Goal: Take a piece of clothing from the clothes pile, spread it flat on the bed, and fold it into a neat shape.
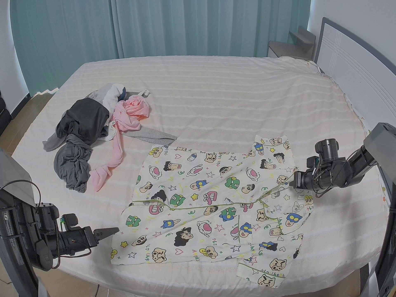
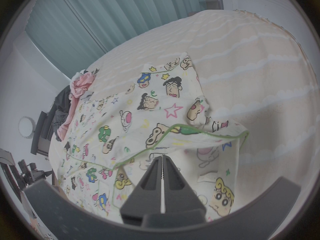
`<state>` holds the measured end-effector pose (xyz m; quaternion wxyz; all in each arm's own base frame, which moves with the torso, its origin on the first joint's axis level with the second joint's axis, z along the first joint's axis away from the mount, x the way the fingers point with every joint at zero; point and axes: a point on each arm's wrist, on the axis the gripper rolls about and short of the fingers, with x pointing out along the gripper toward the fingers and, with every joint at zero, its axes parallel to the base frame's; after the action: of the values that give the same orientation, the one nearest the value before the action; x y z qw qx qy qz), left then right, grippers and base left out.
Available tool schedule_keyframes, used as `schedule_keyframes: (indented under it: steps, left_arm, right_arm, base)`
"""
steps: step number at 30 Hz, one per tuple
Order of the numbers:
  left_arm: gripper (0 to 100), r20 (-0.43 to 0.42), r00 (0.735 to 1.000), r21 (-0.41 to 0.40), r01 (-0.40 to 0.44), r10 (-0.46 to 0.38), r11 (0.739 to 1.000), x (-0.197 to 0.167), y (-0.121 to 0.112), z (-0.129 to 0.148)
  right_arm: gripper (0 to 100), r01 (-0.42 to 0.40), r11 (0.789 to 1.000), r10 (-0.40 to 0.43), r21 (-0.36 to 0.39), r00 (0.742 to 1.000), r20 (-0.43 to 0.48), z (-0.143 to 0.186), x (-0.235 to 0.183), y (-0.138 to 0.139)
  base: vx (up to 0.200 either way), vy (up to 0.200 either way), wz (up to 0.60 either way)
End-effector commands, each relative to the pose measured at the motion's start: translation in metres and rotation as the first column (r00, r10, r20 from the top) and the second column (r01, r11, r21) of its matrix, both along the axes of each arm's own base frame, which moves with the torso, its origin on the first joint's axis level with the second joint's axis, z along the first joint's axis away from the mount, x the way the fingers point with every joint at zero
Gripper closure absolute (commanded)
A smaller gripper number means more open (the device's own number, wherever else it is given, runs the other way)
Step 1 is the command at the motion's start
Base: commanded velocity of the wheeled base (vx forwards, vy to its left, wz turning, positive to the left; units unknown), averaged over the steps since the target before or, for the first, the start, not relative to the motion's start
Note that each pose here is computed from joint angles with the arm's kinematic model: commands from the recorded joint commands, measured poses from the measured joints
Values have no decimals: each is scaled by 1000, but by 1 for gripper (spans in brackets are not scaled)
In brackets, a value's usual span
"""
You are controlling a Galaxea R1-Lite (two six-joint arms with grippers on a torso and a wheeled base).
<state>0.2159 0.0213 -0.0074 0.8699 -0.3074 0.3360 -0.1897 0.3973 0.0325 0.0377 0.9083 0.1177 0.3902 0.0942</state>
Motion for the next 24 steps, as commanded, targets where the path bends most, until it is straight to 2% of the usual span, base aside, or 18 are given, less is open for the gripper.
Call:
schedule_keyframes:
  steps: [1, 4, 9, 21, 24]
  left_arm:
    - [0, 4, 1000, 1, 0, 0, 1000, -1, 0, 0]
    - [0, 4, 1000, 1, 0, 0, 1000, -1, 0, 0]
    - [0, 4, 1000, 1, 0, 0, 1000, -1, 0, 0]
    - [0, 2, 1000, 1, 0, 0, 1000, -1, 0, -1]
    - [0, 4, 1000, 1, 0, 0, 1000, -1, 0, 0]
  right_arm:
    - [100, 55, 997, -57, -56, 998, -36, -30, 33, -1]
    - [100, 89, 993, -92, -81, 995, -30, -31, 49, -2]
    - [100, 135, 988, -135, -71, 991, -2, -23, 69, -1]
    - [100, 176, 981, -175, -86, 984, 16, -41, 91, 1]
    - [100, 189, 979, -188, -71, 982, 23, -37, 93, 1]
  base:
    - [0, 0, 0]
    - [0, 0, 0]
    - [0, 0, 0]
    - [0, 0, 0]
    - [0, 0, 0]
